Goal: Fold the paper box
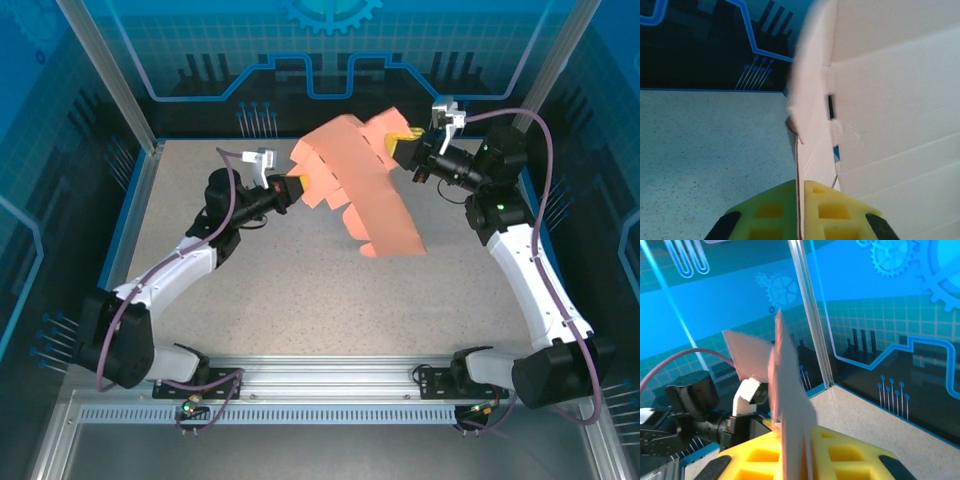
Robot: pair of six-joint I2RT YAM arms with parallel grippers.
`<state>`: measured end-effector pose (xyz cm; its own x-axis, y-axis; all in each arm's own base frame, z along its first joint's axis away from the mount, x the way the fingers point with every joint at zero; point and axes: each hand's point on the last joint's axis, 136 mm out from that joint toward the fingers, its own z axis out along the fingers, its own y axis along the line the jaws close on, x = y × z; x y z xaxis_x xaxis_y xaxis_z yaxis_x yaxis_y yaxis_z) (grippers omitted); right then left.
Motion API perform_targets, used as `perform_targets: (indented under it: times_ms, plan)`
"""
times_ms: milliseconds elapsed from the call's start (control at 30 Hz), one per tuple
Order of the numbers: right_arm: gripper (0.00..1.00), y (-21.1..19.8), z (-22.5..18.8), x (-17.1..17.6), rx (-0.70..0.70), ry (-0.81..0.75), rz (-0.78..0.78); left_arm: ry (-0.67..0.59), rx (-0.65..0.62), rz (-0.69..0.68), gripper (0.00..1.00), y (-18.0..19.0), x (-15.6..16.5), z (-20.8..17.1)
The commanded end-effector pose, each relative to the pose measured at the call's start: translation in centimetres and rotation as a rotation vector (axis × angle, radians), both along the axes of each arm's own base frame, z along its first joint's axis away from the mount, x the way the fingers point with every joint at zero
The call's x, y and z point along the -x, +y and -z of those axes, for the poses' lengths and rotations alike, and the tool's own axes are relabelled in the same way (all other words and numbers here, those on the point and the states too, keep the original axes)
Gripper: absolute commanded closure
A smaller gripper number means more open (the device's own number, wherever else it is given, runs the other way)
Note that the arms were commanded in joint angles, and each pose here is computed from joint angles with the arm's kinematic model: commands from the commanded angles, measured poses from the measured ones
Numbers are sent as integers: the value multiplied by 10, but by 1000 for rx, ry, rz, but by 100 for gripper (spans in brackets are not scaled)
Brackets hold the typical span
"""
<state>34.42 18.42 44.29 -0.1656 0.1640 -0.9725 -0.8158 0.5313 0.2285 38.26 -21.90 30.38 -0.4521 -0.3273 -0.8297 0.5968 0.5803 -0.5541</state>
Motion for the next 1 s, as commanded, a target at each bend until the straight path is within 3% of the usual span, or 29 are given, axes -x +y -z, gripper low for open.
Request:
perform_targets:
  times_ms: [0,167,300,467,667,833,967]
  plan:
    - [75,-7,22,-6,79,4,82,-86,-107,-49,100,14,9,-8]
    - [49,-22,60,-16,302,-13,182,-114,-265,-76,100,26,18,-11]
    - [40,-38,55,-20,479,-97,257,-135,-388,-90,100,36,24,-15]
    - [28,-43,31,-11,576,-205,274,-177,-485,-120,100,47,32,-22]
    - [26,-16,25,9,599,-253,98,-208,-514,-97,100,47,38,-35]
    - [23,23,43,22,748,-352,-90,-233,-537,-50,100,43,46,-40]
    - [23,39,45,21,789,-387,-199,-250,-564,-12,100,40,50,-40]
